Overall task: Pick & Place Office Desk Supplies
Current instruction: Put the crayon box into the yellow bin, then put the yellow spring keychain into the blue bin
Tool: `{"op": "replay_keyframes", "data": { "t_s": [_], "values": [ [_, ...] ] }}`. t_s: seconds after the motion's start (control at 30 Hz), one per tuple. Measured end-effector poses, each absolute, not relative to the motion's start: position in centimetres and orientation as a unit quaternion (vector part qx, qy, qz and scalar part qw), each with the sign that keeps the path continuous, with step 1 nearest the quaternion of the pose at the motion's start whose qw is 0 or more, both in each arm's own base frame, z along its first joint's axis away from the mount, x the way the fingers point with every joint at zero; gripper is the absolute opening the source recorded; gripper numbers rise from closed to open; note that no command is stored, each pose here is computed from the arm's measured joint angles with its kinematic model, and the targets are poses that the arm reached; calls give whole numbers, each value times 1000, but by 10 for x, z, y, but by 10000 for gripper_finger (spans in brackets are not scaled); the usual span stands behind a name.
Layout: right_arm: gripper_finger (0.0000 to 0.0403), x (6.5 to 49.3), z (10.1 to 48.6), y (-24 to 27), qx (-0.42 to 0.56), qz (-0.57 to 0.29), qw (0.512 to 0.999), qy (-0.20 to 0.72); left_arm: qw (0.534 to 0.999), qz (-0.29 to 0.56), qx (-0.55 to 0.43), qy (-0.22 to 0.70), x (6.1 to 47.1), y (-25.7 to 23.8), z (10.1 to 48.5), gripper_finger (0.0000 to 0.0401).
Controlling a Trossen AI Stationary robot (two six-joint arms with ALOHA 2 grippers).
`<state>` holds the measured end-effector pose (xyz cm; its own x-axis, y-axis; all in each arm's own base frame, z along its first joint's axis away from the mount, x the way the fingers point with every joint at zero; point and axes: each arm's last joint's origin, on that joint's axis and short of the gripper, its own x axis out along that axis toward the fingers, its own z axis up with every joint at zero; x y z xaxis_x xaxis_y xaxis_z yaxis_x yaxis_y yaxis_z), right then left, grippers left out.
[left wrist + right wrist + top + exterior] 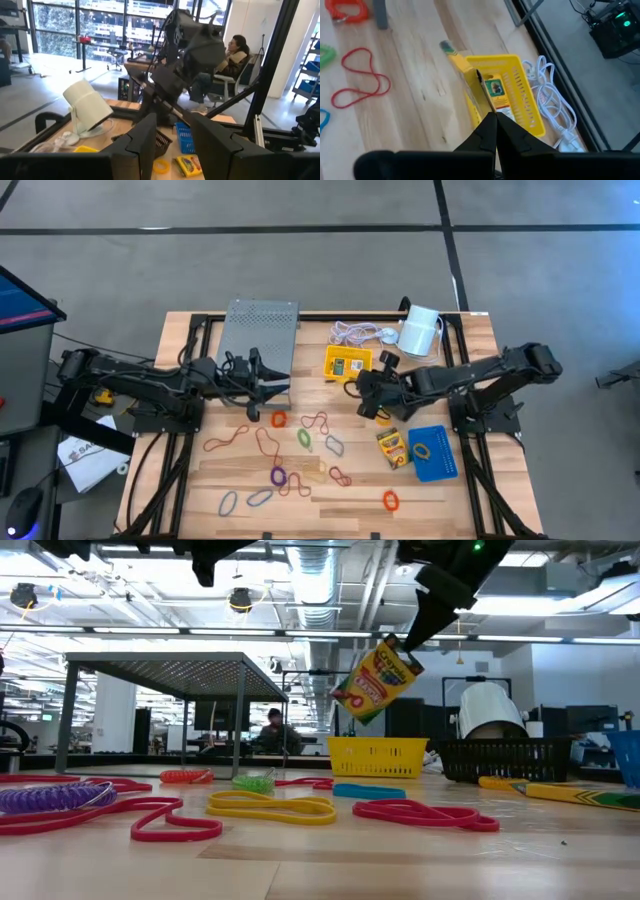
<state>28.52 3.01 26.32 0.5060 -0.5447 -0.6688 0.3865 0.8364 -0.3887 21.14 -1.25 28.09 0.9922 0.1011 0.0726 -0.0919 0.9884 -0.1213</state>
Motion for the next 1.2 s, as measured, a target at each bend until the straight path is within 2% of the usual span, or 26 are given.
{"op": "replay_keyframes", "data": {
  "t_s": [0.77, 1.2],
  "values": [
    [0, 291, 275, -31, -31, -288, 873, 392, 996, 49, -59, -35, 213, -13, 279, 120],
    [0, 292, 275, -41, -12, -282, 878, 386, 996, 49, -59, -35, 213, -13, 279, 120]
  ]
}}
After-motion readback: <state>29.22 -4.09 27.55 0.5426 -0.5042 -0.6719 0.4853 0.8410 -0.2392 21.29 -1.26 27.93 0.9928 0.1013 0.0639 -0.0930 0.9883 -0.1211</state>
